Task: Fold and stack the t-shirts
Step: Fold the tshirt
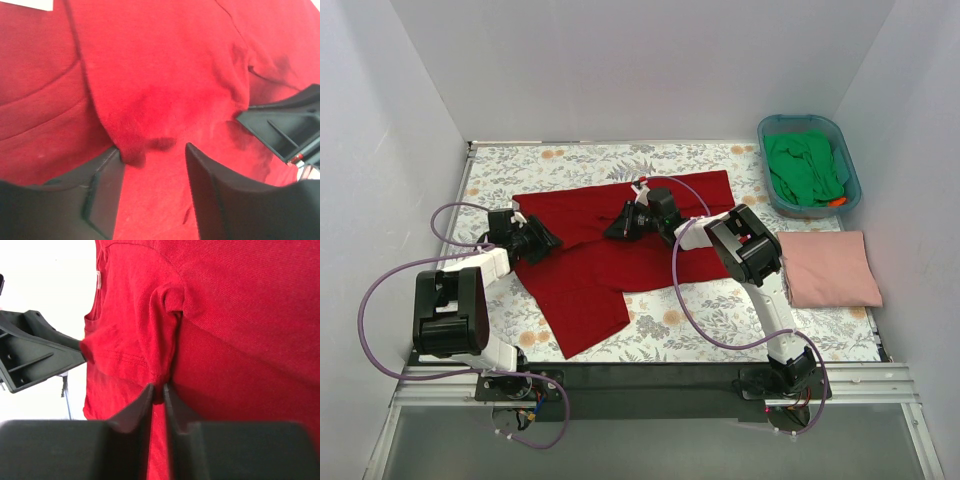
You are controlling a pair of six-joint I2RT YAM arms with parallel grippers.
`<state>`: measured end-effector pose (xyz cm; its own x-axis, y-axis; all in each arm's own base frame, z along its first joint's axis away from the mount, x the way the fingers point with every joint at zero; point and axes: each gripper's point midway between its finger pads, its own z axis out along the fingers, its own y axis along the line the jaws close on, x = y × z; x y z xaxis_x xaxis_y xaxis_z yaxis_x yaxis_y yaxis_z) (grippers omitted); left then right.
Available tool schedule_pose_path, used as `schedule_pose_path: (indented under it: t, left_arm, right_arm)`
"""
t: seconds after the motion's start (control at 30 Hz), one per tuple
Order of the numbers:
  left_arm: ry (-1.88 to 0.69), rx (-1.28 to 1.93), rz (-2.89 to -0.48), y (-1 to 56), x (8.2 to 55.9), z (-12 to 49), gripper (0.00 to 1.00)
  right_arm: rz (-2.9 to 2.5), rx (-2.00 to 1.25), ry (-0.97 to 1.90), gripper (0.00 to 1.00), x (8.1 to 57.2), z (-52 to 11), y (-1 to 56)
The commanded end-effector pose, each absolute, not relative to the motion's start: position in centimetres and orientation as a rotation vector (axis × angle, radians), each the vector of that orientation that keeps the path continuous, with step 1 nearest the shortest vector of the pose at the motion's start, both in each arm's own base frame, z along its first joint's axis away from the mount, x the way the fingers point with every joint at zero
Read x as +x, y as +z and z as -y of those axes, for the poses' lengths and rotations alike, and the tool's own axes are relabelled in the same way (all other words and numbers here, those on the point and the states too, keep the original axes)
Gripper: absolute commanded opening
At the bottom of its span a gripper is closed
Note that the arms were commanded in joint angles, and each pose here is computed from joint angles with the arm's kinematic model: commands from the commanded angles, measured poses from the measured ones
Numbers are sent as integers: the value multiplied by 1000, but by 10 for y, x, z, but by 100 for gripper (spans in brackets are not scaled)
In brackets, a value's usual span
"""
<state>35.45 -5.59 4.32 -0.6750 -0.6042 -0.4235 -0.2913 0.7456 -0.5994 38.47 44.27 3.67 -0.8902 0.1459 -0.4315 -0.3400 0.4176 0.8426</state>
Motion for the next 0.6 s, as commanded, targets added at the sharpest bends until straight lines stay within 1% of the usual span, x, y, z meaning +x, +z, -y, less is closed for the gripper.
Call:
schedule_pose_path:
  t: [0.0,0.03,0.13,0.17,0.2,0.37,0.57]
  left_arm:
    - [-709,-595,-2275,61,361,64,42]
    - [-708,-592,-2269,63,361,64,32]
    - [-694,-601,-2252,68,358,62,18]
    - [-677,-614,-2250,68,358,60,10]
    - [-672,-626,-2248,69,357,59,7]
    - [-621,-714,-2277,69,353,52,0]
    - [-610,-802,-2328,70,348,50,0]
  right_arm:
    - [-2173,-198,1472,14,390,-445,59]
    - [-2169,-201,1472,11,390,-445,61]
    - [-2162,-209,1472,3,390,-444,64]
    - [-2161,-207,1474,1,390,-444,65]
    - [-2156,-211,1478,1,389,-444,68]
    - [-2147,-208,1476,1,389,-437,78]
    - [-2170,-221,1482,1,385,-431,83]
